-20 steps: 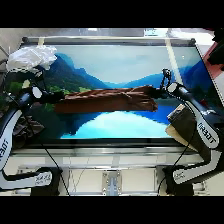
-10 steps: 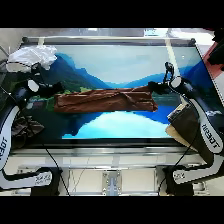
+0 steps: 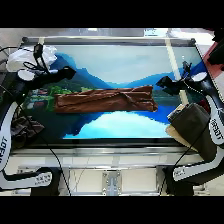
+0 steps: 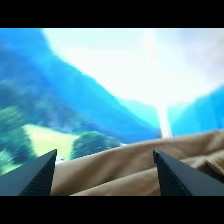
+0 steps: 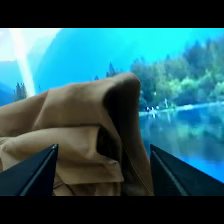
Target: Fold the shirts.
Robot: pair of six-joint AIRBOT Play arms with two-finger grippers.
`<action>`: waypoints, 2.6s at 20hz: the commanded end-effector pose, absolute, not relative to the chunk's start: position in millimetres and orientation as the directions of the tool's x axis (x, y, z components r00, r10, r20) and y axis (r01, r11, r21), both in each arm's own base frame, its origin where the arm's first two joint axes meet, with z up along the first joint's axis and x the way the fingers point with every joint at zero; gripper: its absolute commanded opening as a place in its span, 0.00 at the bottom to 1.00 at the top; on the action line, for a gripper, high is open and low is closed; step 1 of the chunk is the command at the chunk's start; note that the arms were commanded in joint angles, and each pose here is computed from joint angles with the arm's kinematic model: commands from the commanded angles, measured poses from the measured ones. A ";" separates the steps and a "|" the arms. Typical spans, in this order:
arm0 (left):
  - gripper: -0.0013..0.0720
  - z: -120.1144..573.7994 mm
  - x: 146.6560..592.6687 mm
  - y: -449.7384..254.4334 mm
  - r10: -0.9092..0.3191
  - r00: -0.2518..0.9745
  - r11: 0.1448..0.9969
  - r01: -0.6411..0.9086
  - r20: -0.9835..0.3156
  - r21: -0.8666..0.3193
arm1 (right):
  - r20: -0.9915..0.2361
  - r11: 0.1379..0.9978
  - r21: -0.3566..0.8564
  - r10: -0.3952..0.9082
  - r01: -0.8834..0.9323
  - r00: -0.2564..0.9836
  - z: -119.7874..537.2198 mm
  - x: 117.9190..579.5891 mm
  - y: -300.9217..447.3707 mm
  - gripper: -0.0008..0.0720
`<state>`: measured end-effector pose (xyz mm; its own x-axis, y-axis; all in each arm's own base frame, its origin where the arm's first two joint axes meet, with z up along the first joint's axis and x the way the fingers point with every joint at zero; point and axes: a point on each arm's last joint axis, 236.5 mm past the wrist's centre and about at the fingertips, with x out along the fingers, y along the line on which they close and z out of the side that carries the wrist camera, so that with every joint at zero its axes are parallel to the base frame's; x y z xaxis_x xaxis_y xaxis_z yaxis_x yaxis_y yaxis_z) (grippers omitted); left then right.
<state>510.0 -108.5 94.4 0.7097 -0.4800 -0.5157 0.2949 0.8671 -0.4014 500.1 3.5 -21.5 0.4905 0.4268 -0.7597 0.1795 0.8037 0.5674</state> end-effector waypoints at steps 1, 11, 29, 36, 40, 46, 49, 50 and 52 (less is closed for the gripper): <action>0.97 119.5 503.2 -165.3 -0.603 0.683 0.796 0.553 -0.413 -0.247 | -0.714 0.737 0.652 0.516 0.180 0.473 -42.5 501.5 0.0 0.91; 0.97 105.3 473.9 -246.5 -0.630 0.615 0.714 0.699 -0.473 -0.042 | -0.744 0.769 0.627 0.546 0.123 0.384 -98.8 497.4 22.1 0.91; 0.03 79.1 484.8 -243.6 -0.605 0.616 0.762 0.631 -0.504 -0.142 | -0.535 0.576 0.809 0.803 -0.114 0.265 -28.0 483.0 112.4 0.05; 0.03 -77.8 457.9 -251.7 -0.582 0.341 0.807 0.354 -0.738 -0.473 | -0.583 0.650 0.727 0.754 -0.221 0.303 44.5 482.7 117.4 0.04; 0.03 -117.9 428.5 -275.7 -0.590 0.219 0.791 0.349 -0.777 -0.502 | -0.646 0.714 0.650 0.700 -0.261 0.304 77.2 472.3 119.2 0.04; 0.03 -94.7 415.6 -332.4 -0.633 0.202 0.733 0.468 -0.748 -0.494 | -0.693 0.742 0.601 0.669 -0.296 0.268 109.3 444.3 122.5 0.04; 0.03 -59.0 433.9 -340.7 -0.660 0.228 0.703 0.522 -0.716 -0.482 | -0.720 0.770 0.552 0.633 -0.319 0.284 121.6 435.2 126.9 0.04; 0.03 -43.0 439.6 -339.4 -0.662 0.232 0.692 0.554 -0.712 -0.463 | -0.731 0.778 0.533 0.622 -0.334 0.282 124.3 431.8 130.8 0.04; 0.03 -4.2 447.8 -329.9 -0.656 0.237 0.674 0.611 -0.717 -0.415 | -0.761 0.801 0.485 0.584 -0.350 0.282 131.3 428.9 142.6 0.04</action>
